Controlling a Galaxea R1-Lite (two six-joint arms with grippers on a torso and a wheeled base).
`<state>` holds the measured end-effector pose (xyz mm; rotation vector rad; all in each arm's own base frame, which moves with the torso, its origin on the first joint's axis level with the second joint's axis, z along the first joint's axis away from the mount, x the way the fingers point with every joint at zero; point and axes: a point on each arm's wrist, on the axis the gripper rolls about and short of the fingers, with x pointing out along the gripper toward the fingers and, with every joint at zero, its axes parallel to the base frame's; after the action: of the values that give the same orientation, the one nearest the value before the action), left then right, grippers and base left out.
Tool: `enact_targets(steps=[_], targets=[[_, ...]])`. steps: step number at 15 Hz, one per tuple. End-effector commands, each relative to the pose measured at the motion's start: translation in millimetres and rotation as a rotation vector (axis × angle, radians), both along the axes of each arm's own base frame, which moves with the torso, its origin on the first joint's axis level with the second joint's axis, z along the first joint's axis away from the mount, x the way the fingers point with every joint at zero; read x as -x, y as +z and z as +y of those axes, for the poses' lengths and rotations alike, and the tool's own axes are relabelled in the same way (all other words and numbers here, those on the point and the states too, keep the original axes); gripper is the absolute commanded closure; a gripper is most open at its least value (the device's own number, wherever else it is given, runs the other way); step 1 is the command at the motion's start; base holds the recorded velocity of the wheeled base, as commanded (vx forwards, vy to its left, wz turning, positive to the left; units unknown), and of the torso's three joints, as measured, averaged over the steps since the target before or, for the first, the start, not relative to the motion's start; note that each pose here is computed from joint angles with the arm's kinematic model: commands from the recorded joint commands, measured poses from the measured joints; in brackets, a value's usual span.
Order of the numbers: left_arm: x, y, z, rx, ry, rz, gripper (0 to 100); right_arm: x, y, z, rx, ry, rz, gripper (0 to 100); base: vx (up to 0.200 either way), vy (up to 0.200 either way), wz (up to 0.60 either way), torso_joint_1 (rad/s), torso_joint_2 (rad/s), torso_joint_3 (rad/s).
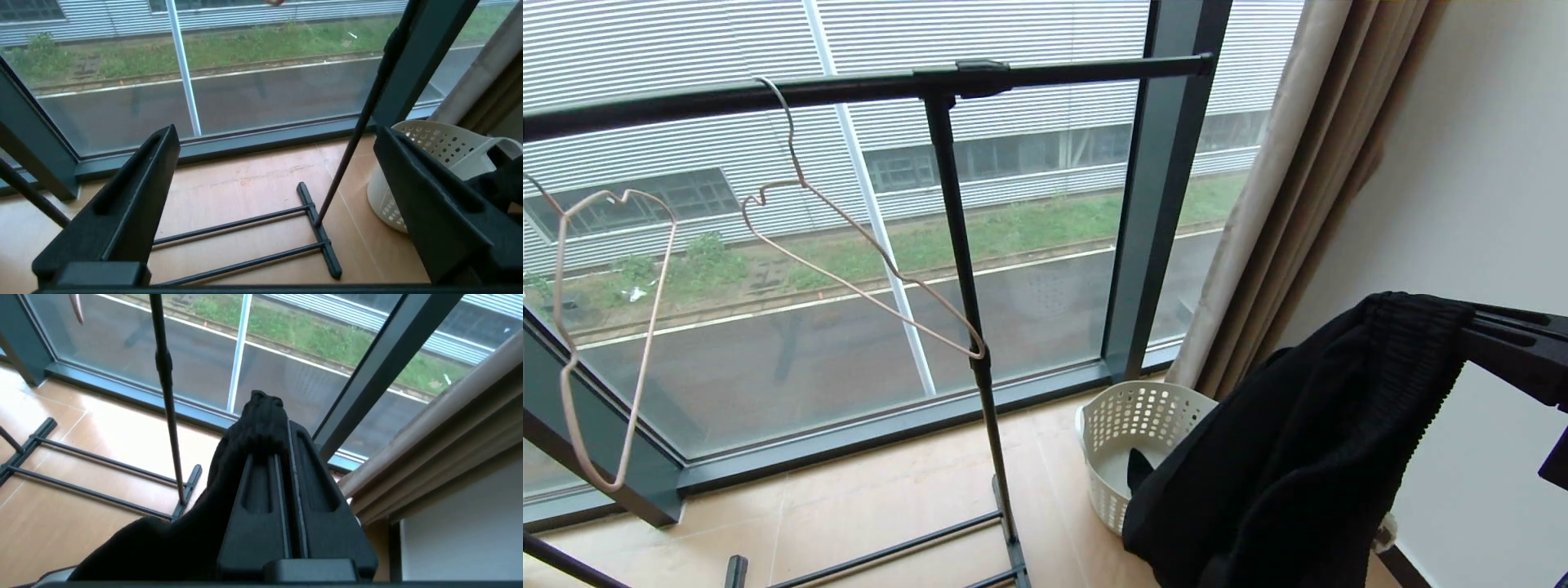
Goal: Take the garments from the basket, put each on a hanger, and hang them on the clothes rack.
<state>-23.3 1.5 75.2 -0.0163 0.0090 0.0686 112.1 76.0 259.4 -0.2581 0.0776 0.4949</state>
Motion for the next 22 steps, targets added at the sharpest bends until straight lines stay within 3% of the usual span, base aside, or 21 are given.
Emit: enact_targets(steps=[1,16,22], targets=[[-0.1,0.0,0.0,0.0,0.001,0.001,0,-0.4,-2.2,0.3,0.005,0.0,0.007,100,0.0,0.0,0.0,0.266,-0.57,-0.095],[-0.2,-0.4,0.0,-0.001,0.001,0.003,0,0.3,-7.5,-0.1,0.039,0.006,0.006,100,0.0,0.0,0.0,0.215,-0.44,-0.143],[-0.2,-0.2,0.0,-0.001,0.002,0.001,0,0.4,-7.5,0.0,0.039,0.007,0.006,100,0.0,0.0,0.0,0.027,-0.05,-0.01]])
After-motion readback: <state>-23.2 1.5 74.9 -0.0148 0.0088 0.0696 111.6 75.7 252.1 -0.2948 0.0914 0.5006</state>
